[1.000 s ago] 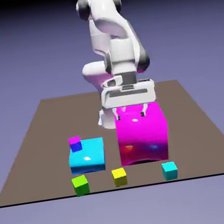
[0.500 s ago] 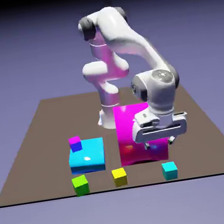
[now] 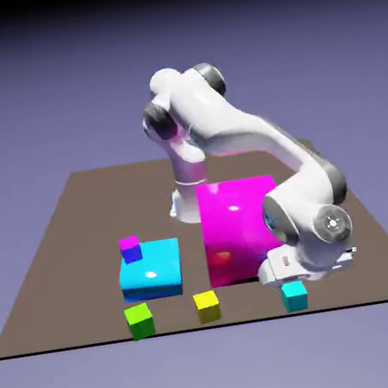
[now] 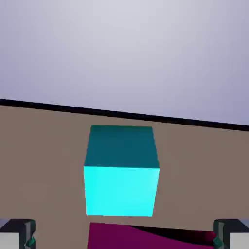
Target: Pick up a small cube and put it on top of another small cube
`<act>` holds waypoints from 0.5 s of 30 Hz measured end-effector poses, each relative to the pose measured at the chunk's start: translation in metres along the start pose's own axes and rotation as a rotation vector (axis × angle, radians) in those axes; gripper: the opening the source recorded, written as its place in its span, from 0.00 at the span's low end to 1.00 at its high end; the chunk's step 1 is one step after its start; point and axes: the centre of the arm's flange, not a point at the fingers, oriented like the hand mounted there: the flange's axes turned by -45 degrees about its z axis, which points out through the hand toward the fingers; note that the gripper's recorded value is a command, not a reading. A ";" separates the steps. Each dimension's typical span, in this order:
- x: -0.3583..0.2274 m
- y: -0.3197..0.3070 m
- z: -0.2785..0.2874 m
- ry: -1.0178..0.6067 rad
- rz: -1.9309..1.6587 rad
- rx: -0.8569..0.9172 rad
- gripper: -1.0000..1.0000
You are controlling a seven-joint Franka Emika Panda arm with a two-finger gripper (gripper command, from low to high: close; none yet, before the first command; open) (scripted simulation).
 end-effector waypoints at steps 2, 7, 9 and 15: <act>0.010 0.002 0.011 -0.064 0.012 0.012 0.50; 0.019 0.002 0.053 -0.079 0.016 0.014 0.50; 0.021 0.002 0.079 -0.079 0.015 0.015 0.00; 0.015 0.002 0.025 -0.079 0.016 0.016 0.00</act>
